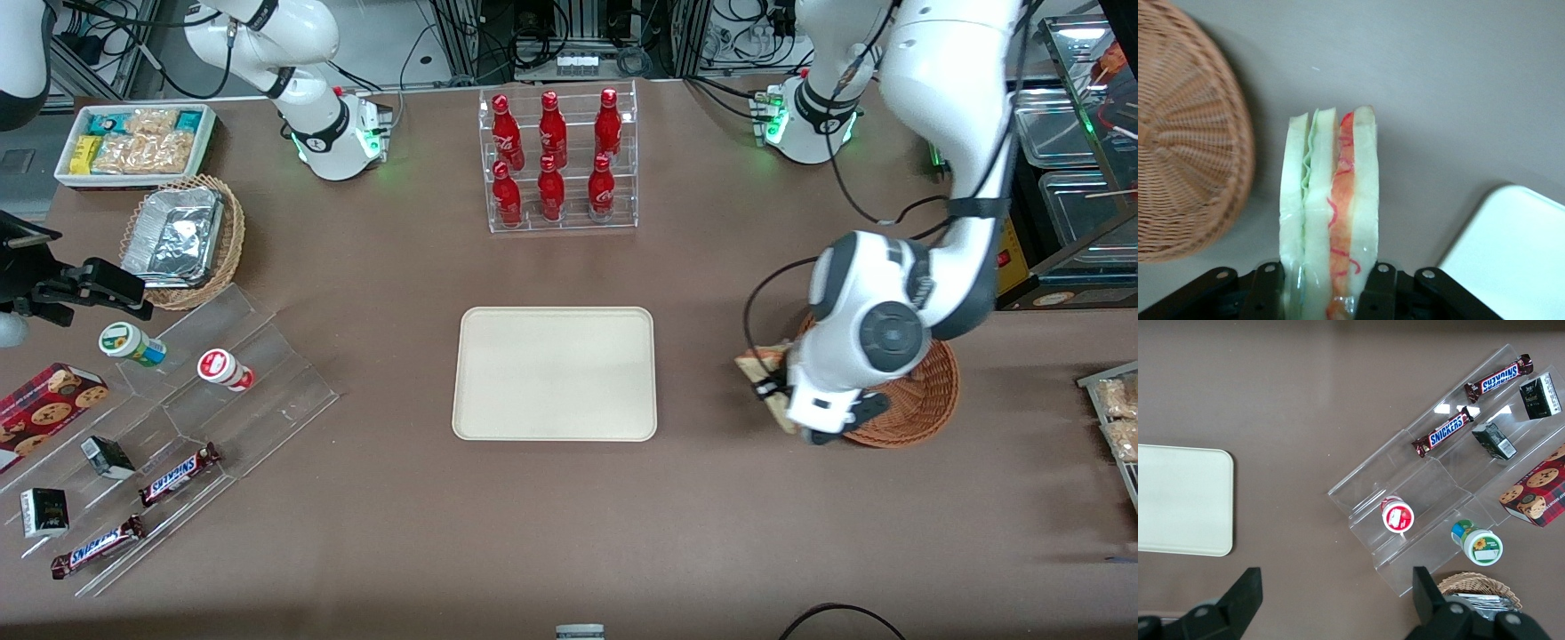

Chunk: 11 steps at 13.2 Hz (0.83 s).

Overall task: Place sandwich from basket to tray
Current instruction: 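Lift the sandwich and carry it over the cream tray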

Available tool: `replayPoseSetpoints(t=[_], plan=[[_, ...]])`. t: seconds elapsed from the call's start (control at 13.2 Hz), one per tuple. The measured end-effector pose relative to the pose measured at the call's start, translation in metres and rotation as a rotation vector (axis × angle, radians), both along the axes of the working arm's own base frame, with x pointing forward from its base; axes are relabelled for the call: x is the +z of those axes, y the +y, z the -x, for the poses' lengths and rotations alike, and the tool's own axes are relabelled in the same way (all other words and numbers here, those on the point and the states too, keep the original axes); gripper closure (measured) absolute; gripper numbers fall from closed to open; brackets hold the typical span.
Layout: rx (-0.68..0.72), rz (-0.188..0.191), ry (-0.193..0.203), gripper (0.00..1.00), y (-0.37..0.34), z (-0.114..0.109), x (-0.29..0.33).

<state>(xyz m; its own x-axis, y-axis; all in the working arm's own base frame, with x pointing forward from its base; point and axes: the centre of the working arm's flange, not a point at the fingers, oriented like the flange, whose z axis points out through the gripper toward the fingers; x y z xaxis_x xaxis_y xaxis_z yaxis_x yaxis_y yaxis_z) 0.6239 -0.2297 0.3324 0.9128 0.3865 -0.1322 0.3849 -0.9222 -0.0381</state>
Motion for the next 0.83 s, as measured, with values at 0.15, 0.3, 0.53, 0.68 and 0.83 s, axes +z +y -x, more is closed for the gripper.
replayPoseSetpoints(t=[0.15,0.3,0.53,0.68,0.83], plan=[[-0.084,0.008,-0.007,0.65,-0.056,0.011,-0.004],[-0.185,0.016,-0.02,0.64,-0.125,0.031,-0.024],[-0.318,0.044,-0.068,0.62,-0.199,0.059,-0.066],[-0.38,0.042,-0.057,0.63,-0.223,0.076,-0.096],[-0.436,0.046,-0.059,0.61,-0.226,0.077,-0.116]])
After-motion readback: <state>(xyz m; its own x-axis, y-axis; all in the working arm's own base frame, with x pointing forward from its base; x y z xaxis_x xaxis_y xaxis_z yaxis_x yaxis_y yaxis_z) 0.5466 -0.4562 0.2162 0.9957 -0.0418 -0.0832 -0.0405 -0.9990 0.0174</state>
